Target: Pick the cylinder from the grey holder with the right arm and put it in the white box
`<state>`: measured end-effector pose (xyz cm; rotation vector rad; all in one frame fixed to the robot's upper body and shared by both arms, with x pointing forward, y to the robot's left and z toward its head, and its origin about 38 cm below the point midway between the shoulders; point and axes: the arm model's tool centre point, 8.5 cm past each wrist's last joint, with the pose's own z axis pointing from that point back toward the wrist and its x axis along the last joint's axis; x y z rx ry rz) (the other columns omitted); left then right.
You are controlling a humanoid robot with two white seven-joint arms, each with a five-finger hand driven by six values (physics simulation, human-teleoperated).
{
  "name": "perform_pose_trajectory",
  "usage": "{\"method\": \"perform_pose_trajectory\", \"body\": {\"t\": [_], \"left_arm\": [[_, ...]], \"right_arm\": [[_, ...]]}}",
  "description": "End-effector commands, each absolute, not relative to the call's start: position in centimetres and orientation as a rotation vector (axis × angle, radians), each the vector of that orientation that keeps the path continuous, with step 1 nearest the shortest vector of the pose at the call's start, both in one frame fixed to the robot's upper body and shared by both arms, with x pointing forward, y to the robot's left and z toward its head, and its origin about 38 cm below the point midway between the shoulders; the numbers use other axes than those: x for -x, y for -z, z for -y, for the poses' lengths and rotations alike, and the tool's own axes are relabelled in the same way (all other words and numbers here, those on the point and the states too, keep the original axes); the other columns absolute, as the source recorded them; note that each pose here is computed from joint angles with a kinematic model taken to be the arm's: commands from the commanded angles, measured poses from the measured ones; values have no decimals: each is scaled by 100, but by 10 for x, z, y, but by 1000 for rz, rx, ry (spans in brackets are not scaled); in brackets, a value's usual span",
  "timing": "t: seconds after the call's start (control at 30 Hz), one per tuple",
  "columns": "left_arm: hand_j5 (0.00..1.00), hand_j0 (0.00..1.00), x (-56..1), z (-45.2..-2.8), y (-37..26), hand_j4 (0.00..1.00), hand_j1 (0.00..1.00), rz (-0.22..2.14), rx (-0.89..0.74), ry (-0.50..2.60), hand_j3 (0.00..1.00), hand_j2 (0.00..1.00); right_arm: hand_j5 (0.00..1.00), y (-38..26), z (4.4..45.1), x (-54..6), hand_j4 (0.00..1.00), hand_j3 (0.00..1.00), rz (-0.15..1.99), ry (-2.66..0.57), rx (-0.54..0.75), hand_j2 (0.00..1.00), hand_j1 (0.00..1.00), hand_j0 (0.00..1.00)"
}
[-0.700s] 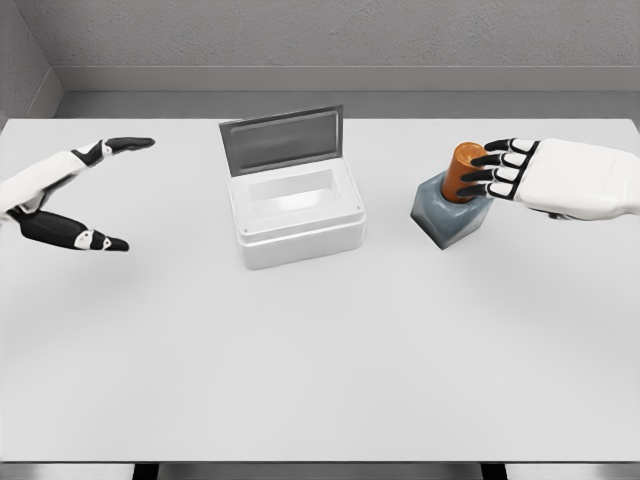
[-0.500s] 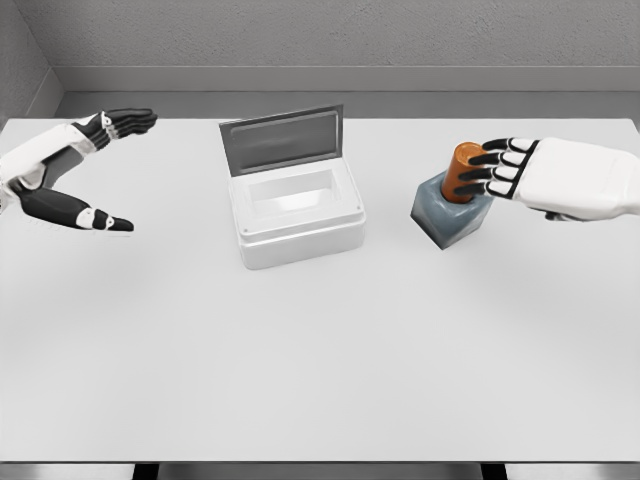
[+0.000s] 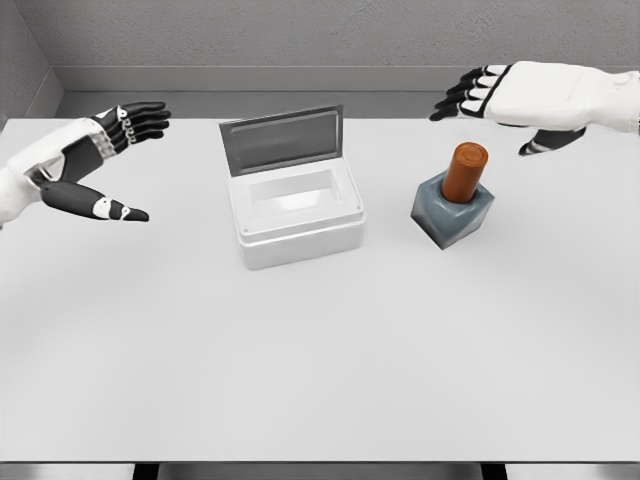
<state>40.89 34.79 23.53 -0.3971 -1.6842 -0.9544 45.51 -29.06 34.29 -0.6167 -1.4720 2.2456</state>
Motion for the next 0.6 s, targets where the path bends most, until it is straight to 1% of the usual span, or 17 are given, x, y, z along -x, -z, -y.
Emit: {"method": "perform_pose_trajectory", "body": {"t": [0.0, 0.03, 0.17, 0.27, 0.4, 0.57], "left_arm": [[100, 100, -409, -347, -235, 100, 100, 1687, 402, 949, 100, 100], [100, 100, -409, -347, -235, 100, 100, 1686, 400, 952, 100, 100], [100, 100, -409, -345, -234, 100, 100, 1690, 409, 947, 100, 100], [100, 100, -410, -344, -233, 100, 100, 1682, 411, 942, 100, 100], [100, 100, -411, -340, -229, 100, 100, 1684, 427, 929, 100, 100], [100, 100, -418, -336, -226, 100, 100, 1699, 443, 897, 100, 100]], "right_arm": [[99, -307, 277, -466, 99, 99, 1419, -2258, 497, 99, 99, 99], [99, -300, 270, -473, 99, 99, 1378, -2286, 486, 99, 99, 99], [99, -281, 269, -479, 99, 99, 1260, -2352, 511, 99, 99, 99], [99, -271, 265, -482, 99, 99, 1241, -2357, 486, 99, 99, 99], [99, -266, 262, -486, 99, 99, 1203, -2382, 486, 99, 99, 99], [97, -263, 268, -489, 97, 97, 1181, -2371, 493, 97, 97, 97]]}}
